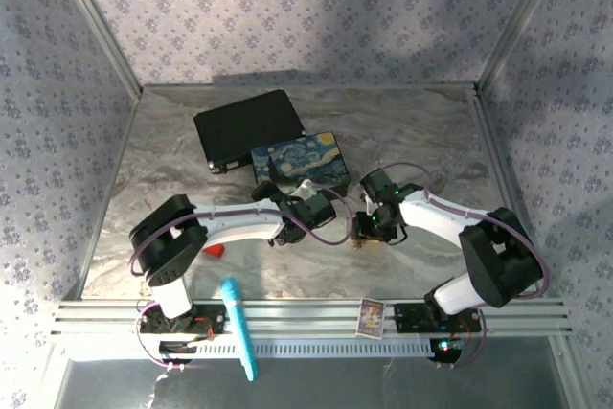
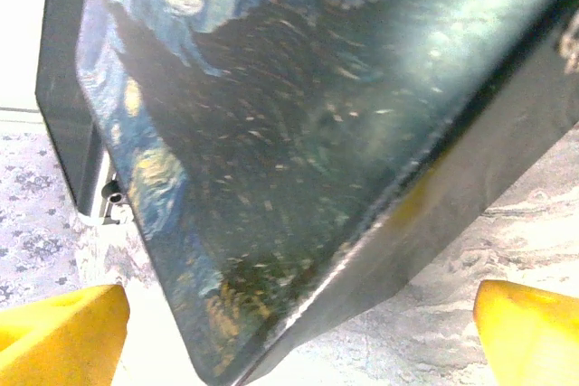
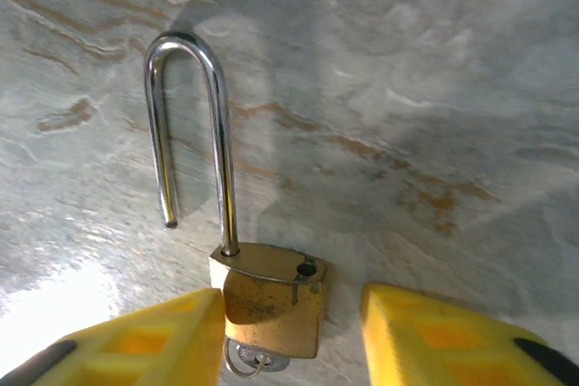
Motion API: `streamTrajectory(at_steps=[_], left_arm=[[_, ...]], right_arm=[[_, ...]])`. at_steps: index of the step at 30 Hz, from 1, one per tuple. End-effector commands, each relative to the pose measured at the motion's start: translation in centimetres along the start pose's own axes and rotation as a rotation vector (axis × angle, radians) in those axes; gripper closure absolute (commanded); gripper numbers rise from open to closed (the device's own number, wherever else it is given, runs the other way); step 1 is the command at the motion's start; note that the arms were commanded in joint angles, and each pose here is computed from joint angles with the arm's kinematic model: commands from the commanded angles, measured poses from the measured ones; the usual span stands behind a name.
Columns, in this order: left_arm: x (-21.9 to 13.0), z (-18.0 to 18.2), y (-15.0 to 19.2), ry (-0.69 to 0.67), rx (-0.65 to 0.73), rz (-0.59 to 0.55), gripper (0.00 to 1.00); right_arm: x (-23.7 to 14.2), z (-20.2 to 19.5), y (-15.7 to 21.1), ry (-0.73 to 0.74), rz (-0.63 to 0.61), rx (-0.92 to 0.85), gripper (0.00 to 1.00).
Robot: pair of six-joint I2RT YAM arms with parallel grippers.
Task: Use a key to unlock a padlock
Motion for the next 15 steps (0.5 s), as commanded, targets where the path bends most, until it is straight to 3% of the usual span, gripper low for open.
streamTrajectory(at_steps=[1,5,9,11,13,15], left_arm=[[-0.5,2.1,-0.1,-0.028,-0.07,-0.016,0.03],[0.0,2.8,0.6,-0.016,-0.102,0.001,0.03],[-0.1,3.3,1.0,-0.029,-0.115,0.002,0.03],[-0.3,3.6,1.2,-0.016,-0.145,-0.006,0.02],[-0.4,3.9,1.2,0.016,-0.187,-0.017,0.02],[-0.1,4.4,1.3,0.03,-0.228,-0.01,0.02]], right_arm=[[-1.2,0.5,-0.5,-0.007,-0.035,-0.029,0.48],[-2.6,2.7,-2.3,-0.135,-0.111,-0.041,0.43],[-4.1,3.3,-3.5,-0.172,-0.18,-0.044,0.41],[-5.3,3.0,-4.2,-0.14,-0.242,-0.065,0.29],[-7.0,2.7,-4.8,-0.093,-0.31,-0.087,0.02],[-8.6,2.3,-5.1,-0.058,-0.36,-0.1,0.01]])
Point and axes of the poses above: each hand's point on the last joint's axis, 136 mm out from that joint toward the fingers, its own x axis out along the fingers, its own z axis along the line the jaws close on, y = z × x, the point moved 2 cm from there along -x, back along the fingers, and after that the axes turned 8 degrees about -x, right-handed, at the moved point
